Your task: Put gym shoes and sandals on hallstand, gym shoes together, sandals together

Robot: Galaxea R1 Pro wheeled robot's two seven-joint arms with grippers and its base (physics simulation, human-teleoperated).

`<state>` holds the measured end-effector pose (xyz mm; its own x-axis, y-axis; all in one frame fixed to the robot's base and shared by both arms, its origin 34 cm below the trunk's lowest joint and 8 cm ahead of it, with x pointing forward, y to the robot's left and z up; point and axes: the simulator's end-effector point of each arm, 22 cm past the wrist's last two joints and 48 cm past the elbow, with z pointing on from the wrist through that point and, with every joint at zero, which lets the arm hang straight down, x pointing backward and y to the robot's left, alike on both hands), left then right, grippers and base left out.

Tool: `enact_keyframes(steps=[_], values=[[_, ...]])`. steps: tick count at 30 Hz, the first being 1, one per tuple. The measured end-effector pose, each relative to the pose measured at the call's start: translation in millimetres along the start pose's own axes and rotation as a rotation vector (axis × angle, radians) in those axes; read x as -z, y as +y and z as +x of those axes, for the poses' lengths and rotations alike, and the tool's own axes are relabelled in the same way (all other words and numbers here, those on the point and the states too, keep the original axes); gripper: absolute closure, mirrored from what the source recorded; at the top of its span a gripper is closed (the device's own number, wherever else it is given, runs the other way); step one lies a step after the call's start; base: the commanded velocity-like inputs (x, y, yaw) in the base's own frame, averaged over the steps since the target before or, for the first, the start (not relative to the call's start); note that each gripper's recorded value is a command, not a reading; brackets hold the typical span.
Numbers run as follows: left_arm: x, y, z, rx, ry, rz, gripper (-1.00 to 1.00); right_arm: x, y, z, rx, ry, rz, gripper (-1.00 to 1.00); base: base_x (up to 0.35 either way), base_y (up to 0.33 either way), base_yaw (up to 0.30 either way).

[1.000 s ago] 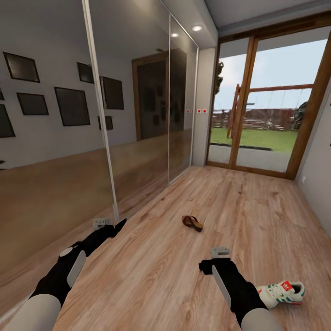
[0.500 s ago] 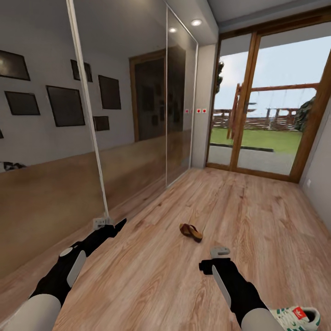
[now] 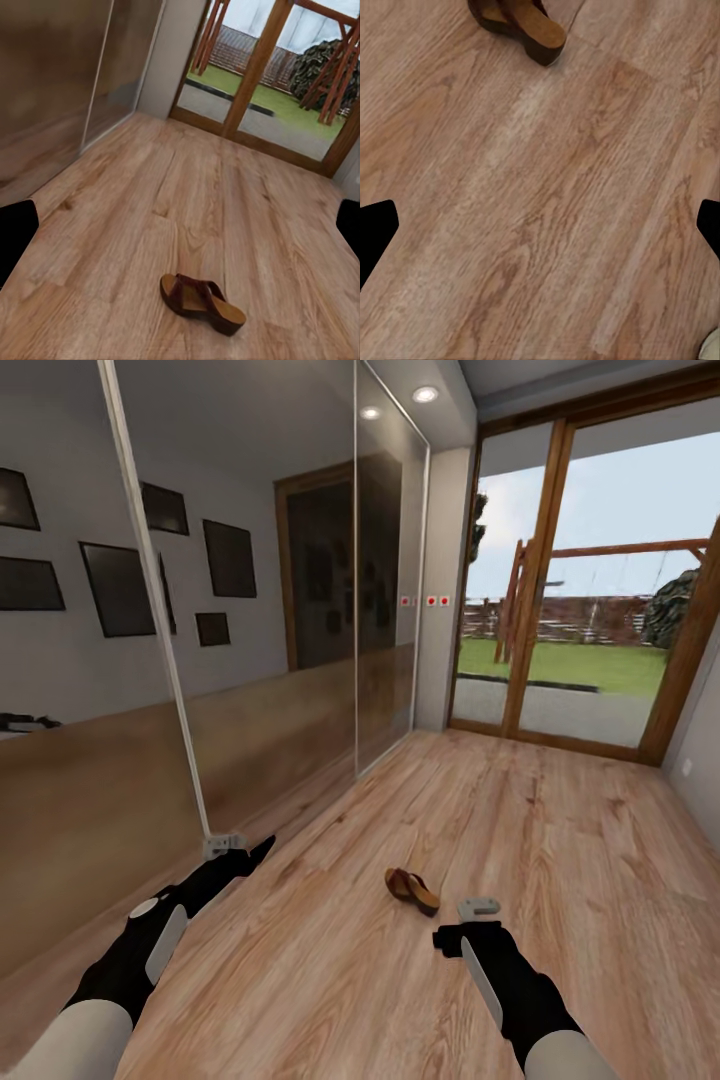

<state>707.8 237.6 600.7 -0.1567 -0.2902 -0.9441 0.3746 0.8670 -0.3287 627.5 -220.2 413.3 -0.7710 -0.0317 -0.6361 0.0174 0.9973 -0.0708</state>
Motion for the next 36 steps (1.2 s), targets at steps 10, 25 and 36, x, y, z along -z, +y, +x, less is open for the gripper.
enact_keyframes(steps=[10, 25, 36], values=[[0.0, 0.4, 0.8, 0.000, 0.001, -0.001, -1.00, -0.7, 0.2, 1.0, 0.000, 0.002, 0.000, -1.00, 0.349, -0.114, 0.073], [-1.0, 2.9, 6.7, 0.004, 0.010, -0.004, -1.00, -4.2, 0.6, 5.3, 0.001, 0.012, -0.001, -1.00, 0.342, -0.110, 0.246], [-1.4, 4.2, 8.4, 0.007, 0.012, -0.006, -1.00, -5.5, 0.6, 6.4, 0.001, 0.015, -0.001, -1.00, 0.047, -0.016, 0.071]])
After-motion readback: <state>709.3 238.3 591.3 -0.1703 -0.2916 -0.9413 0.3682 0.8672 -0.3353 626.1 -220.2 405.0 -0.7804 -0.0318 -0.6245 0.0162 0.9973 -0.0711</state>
